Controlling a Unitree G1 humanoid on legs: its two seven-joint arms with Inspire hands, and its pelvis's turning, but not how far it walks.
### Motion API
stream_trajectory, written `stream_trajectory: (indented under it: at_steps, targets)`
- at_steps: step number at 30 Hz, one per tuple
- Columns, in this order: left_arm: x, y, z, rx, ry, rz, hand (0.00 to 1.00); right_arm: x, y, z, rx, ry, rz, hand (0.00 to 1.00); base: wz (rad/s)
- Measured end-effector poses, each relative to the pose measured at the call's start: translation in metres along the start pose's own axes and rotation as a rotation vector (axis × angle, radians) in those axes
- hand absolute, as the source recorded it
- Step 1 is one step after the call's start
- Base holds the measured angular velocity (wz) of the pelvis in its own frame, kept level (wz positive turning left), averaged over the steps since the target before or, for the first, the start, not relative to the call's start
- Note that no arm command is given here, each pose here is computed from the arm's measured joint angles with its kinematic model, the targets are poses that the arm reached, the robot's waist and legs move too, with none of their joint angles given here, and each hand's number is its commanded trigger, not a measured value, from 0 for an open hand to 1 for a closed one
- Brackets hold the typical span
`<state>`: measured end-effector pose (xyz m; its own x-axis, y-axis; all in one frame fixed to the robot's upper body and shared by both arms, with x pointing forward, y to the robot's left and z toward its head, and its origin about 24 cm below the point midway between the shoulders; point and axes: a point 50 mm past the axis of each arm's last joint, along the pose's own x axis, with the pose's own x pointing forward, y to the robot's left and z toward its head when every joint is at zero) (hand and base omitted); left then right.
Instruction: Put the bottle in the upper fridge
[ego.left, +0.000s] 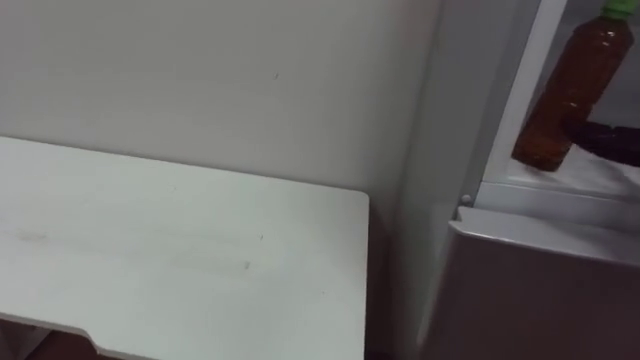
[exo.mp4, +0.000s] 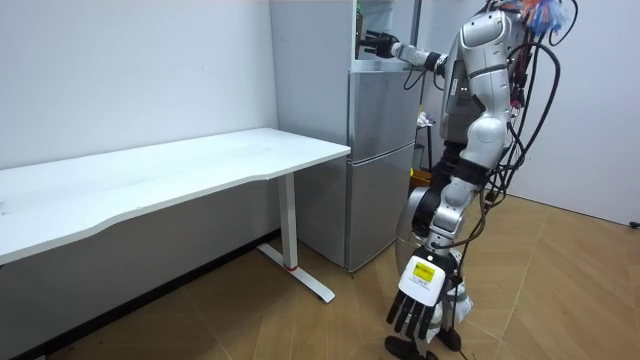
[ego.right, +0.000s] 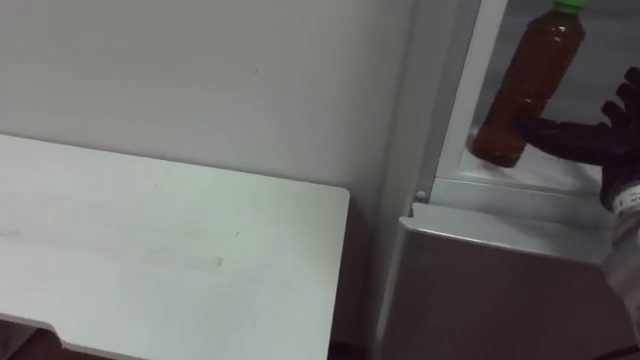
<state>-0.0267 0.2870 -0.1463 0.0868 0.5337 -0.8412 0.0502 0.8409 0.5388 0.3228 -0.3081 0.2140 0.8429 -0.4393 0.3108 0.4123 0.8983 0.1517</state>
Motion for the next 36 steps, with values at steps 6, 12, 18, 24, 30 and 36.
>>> stream_trajectory:
  at_steps: [6,12,18,24,30,36]
  targets:
    - [0.000,-0.006,0.008,0.020,-0.023,-0.012,0.00,-0.026,0.026,0.002,-0.051,-0.096,0.094,0.00,-0.09]
    - [0.001,-0.015,0.025,0.060,-0.064,-0.029,0.00,-0.071,0.038,-0.017,-0.095,-0.131,0.147,0.00,-0.12]
    - [0.000,-0.022,0.032,0.102,-0.101,-0.046,0.00,-0.089,0.035,-0.027,-0.047,-0.086,0.117,0.00,-0.16]
    - [-0.002,-0.031,0.029,0.124,-0.110,-0.059,0.00,-0.120,0.037,-0.027,-0.002,-0.130,0.110,0.00,-0.18]
    - [-0.004,-0.040,0.028,0.130,-0.101,-0.088,0.00,-0.130,0.031,-0.030,-0.009,-0.122,0.075,0.00,-0.10]
    - [-0.004,-0.042,0.036,0.119,-0.131,-0.095,0.00,-0.156,0.018,-0.049,-0.045,-0.047,0.027,0.00,-0.04]
